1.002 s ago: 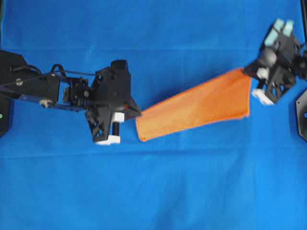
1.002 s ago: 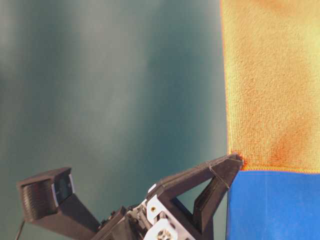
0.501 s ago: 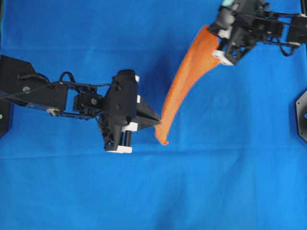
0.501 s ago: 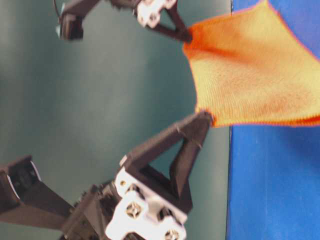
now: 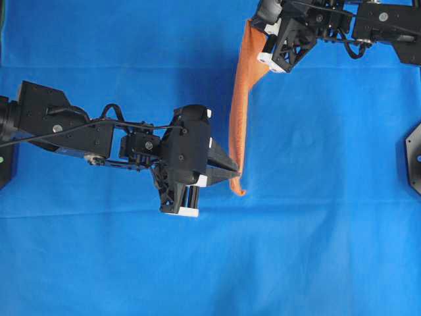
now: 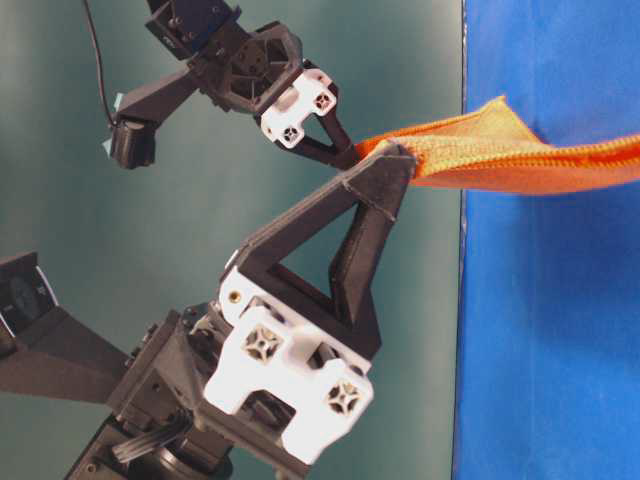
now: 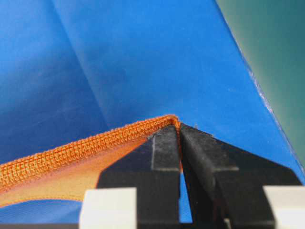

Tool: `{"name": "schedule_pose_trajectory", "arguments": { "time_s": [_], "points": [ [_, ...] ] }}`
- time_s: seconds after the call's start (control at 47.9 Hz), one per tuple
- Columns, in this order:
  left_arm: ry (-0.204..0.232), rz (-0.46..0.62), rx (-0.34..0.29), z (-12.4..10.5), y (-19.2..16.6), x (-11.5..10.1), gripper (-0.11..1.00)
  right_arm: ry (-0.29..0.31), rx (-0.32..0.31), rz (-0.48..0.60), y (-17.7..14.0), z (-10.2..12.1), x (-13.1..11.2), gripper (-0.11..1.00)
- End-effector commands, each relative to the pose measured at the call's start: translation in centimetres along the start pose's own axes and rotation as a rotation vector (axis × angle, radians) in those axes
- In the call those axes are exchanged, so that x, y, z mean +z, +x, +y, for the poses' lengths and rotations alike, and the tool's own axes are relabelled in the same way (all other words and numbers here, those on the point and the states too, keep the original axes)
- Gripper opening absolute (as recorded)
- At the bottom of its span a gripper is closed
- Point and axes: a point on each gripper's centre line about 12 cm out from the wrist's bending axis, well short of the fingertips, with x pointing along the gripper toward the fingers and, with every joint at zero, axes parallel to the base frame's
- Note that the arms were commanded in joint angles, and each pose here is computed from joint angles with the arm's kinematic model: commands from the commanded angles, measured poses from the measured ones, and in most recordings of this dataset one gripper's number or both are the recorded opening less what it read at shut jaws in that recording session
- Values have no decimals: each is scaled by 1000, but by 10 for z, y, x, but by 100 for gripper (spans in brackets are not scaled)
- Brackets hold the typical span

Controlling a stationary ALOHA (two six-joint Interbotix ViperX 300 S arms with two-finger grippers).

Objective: Fold the orange towel.
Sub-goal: 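Lay the strip vertically, right gripper at top, left gripper at bottom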

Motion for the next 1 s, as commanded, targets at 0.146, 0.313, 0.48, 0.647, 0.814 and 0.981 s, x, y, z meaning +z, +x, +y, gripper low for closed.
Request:
{"name": "schedule_pose_trajectory", "arguments": {
  "time_s": [0.146, 0.313, 0.48, 0.647, 0.814, 0.981],
  "points": [
    [10, -77, -6, -5, 9, 26, 2, 6, -11, -29, -15, -5, 3, 3],
    [16, -98, -10, -7, 35, 41, 2, 10, -23, -1, -30, -7, -12, 3],
    [45, -119, -15, -11, 61, 54, 2, 14, -44, 42, -46, -10, -29, 3],
    [49, -109, -16, -12, 75, 51, 2, 9, -63, 104, -47, -12, -39, 3],
    [25, -71, -20, -13, 67, 32, 2, -3, -51, 113, -31, -8, -34, 3],
    [12, -50, -38, -23, 51, 7, 2, -45, -4, 80, -2, 6, -18, 3]
  ]
}}
